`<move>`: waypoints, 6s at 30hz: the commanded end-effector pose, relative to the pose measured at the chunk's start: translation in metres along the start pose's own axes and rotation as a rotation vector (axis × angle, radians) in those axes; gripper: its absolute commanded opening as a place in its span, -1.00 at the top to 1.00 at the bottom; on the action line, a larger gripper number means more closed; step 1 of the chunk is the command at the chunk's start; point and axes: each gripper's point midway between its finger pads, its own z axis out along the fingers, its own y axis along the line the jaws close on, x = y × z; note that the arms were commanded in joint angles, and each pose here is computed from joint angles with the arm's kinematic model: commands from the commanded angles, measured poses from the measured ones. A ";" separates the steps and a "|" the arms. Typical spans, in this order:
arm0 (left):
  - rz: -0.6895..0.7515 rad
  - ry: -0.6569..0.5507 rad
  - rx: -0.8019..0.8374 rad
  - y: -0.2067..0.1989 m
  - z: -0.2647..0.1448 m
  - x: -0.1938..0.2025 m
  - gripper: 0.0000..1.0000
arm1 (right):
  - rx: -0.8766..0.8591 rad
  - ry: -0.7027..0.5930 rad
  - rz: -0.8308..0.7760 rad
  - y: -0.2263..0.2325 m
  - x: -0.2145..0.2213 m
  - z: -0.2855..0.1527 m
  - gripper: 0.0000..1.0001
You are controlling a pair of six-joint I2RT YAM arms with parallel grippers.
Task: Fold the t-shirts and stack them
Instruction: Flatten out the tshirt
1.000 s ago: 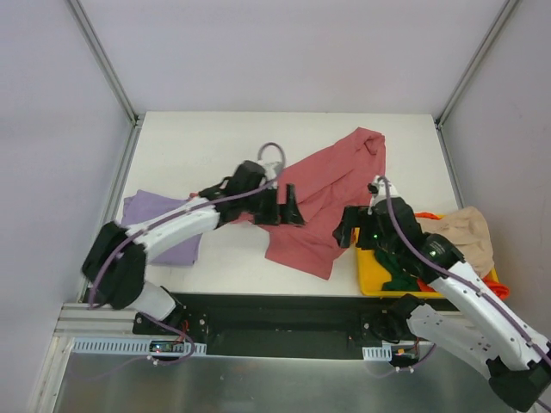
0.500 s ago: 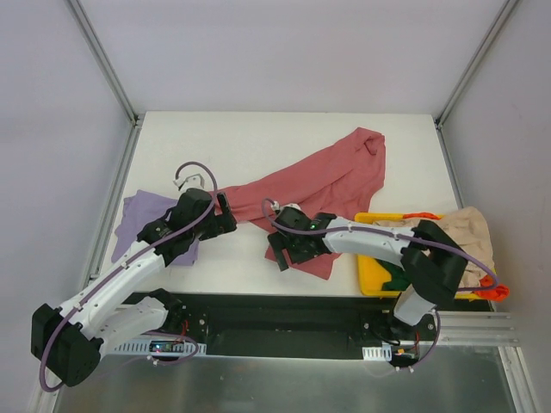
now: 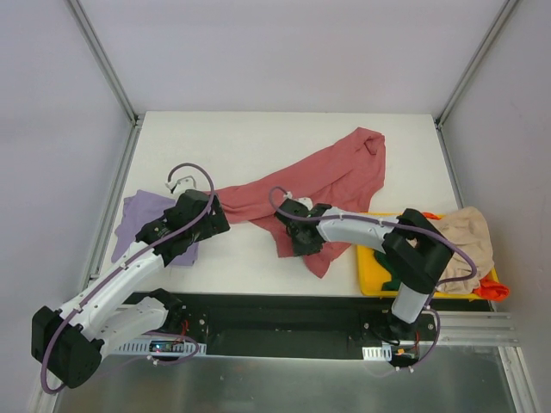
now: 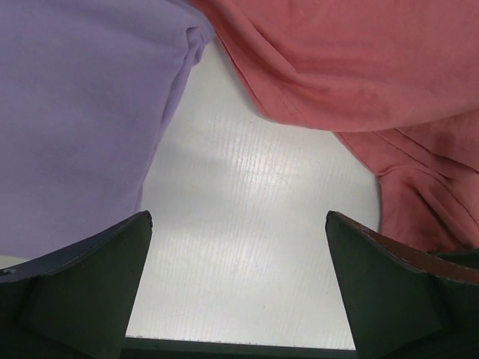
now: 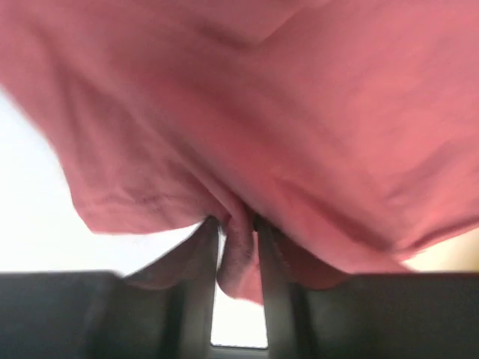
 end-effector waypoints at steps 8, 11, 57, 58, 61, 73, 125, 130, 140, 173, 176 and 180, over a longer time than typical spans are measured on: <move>0.017 -0.004 -0.020 -0.003 0.000 -0.012 -0.98 | 0.099 -0.191 0.241 -0.127 -0.117 -0.029 0.99; 0.040 0.010 -0.013 -0.009 0.003 -0.015 -0.98 | 0.074 -0.352 0.279 -0.159 -0.164 -0.080 0.99; -0.048 0.338 0.846 -0.285 -0.004 0.054 -0.49 | -0.381 -0.676 0.184 -0.103 -0.167 -0.248 0.99; -0.046 0.357 0.834 -0.286 -0.002 0.057 -0.44 | -0.382 -0.674 0.184 -0.103 -0.167 -0.247 0.99; -0.036 0.407 0.812 -0.292 0.004 0.067 -0.16 | -0.391 -0.677 0.182 -0.101 -0.167 -0.247 0.99; 0.076 0.275 0.580 -0.247 0.024 0.056 1.00 | -0.230 -0.756 0.243 -0.146 -0.162 -0.264 0.99; 0.337 0.170 0.129 -0.066 0.045 -0.034 -0.98 | -0.094 -0.647 0.256 -0.191 -0.073 -0.209 0.99; 0.423 0.219 0.155 -0.051 0.030 0.037 -0.98 | -0.096 -0.636 0.248 -0.190 -0.068 -0.207 0.99; 0.547 0.301 0.172 -0.059 0.064 0.068 -0.73 | -0.091 -0.605 0.239 -0.190 -0.063 -0.197 1.00; 0.610 0.310 0.153 -0.071 0.080 0.075 1.00 | -0.057 -0.625 0.222 -0.197 -0.062 -0.200 0.99; 0.558 0.263 0.180 -0.075 0.066 0.065 1.00 | -0.032 -0.627 0.236 -0.202 -0.061 -0.201 0.99; 0.404 0.167 0.263 -0.087 0.032 0.037 1.00 | -0.001 -0.627 0.248 -0.207 -0.061 -0.205 0.99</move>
